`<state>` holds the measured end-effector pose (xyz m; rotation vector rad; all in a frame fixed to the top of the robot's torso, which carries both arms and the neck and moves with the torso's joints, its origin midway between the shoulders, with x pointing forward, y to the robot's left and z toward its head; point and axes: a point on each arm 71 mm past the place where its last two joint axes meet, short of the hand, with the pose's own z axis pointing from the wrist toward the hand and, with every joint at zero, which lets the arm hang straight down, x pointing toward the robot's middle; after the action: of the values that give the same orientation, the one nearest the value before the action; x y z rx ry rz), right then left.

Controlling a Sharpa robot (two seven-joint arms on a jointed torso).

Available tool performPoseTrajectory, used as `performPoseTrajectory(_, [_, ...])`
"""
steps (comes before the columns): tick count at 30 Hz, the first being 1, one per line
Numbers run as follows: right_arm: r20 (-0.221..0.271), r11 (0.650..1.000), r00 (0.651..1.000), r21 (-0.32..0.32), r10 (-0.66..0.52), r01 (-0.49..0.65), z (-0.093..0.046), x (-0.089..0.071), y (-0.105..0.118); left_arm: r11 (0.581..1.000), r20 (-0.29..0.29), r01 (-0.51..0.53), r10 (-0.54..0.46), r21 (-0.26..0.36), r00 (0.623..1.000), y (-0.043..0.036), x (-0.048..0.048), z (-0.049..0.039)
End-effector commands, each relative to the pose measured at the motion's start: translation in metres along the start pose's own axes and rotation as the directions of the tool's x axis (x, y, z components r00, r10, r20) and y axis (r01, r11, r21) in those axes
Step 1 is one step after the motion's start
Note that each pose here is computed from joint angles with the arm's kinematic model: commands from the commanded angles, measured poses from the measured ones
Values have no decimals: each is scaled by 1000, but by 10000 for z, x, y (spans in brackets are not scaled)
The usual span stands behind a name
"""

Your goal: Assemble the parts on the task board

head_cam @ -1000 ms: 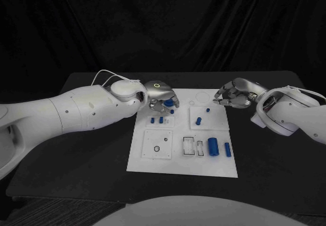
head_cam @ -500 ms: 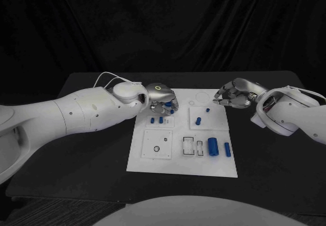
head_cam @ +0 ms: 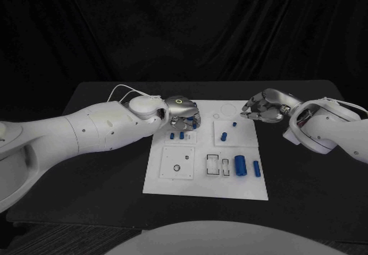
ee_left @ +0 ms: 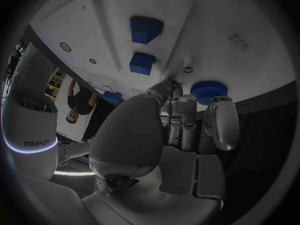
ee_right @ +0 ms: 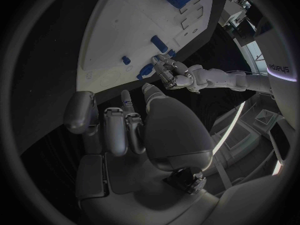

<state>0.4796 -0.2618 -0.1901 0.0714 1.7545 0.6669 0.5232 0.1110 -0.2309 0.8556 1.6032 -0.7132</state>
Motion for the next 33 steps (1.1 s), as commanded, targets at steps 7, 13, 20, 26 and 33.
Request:
performPoseTrajectory(7, [7, 1000, 1000, 1, 2, -2, -15, 15, -12, 998, 143, -46, 41, 38, 989, -22, -43, -67])
performPoseTrajectory(13, [5, 1000, 1000, 5, 2, -2, -24, 19, -25, 999, 154, -41, 38, 15, 987, 20, -63, -219])
performPoseTrajectory(20, [2, 1000, 1000, 11, 2, -2, -31, 18, -39, 999, 135, -43, 43, -1, 990, 98, -215, -406])
performPoseTrajectory(26, [-3, 1000, 1000, 17, 2, -2, -34, 19, -48, 999, 91, -35, 36, -12, 995, 157, -282, -537])
performPoseTrajectory(33, [-11, 1000, 1000, 21, 2, -2, -36, 31, -54, 999, 38, -21, 22, -29, 999, 202, -268, -590])
